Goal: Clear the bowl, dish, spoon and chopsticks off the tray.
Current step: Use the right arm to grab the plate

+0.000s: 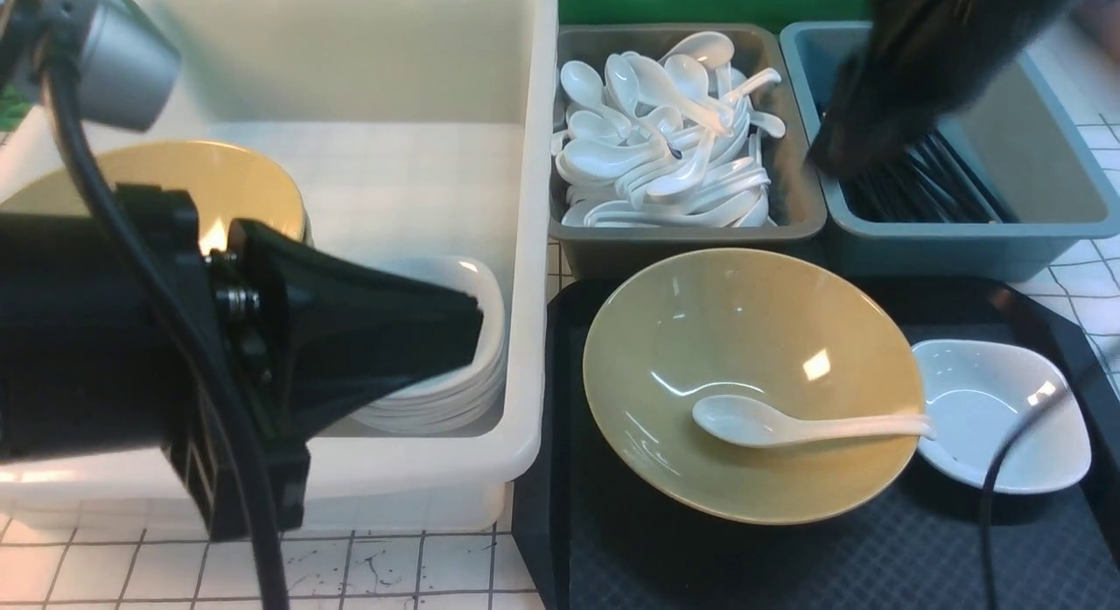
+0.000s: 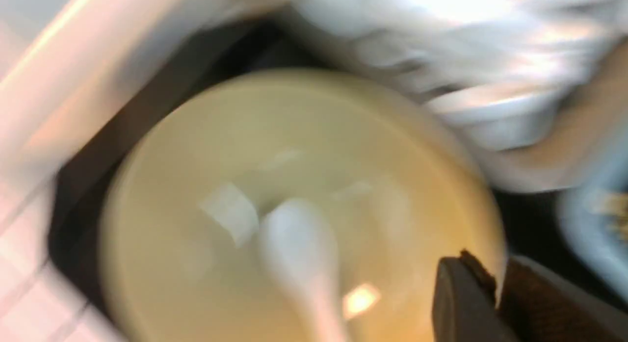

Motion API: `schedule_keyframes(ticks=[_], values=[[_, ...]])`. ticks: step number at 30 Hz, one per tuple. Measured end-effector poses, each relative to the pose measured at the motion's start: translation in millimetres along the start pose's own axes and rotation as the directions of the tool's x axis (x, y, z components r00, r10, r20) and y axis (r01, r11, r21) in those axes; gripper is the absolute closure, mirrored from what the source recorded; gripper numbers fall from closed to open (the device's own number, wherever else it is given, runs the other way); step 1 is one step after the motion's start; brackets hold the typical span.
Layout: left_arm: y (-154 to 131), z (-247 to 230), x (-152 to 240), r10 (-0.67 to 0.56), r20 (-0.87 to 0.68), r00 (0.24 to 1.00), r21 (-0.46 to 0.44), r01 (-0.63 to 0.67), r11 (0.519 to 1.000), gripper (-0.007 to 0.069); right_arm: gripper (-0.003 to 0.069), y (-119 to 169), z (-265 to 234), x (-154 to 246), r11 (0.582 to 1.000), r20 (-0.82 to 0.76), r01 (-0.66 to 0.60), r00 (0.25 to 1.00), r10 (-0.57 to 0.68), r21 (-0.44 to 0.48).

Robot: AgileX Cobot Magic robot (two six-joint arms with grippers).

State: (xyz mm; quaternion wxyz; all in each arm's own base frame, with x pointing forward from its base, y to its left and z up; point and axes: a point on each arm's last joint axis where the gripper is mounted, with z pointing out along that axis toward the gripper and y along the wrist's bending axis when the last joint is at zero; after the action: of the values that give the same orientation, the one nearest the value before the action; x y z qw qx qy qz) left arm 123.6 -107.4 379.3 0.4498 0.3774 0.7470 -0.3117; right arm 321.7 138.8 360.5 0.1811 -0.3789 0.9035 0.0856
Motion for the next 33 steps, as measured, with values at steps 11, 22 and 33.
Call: schedule_keyframes(ticks=[11,22,33], values=[[-5.1,-5.0,1.3,0.002,-0.006,1.0,0.014,-0.002,1.0,0.0626,0.0197,13.7,53.8,45.6,1.0,-0.277,-0.004,0.961,0.007,0.012],[-5.8,-5.1,2.7,0.0,-0.022,1.0,0.022,0.0,1.0,0.0626,0.0204,23.8,1.4,113.0,0.976,-0.276,-0.028,0.957,0.088,0.215],[-5.8,-5.1,2.8,0.0,-0.022,1.0,0.023,0.0,1.0,0.0626,0.0204,-30.1,48.3,189.9,0.687,-0.066,-0.632,0.717,0.694,0.358]])
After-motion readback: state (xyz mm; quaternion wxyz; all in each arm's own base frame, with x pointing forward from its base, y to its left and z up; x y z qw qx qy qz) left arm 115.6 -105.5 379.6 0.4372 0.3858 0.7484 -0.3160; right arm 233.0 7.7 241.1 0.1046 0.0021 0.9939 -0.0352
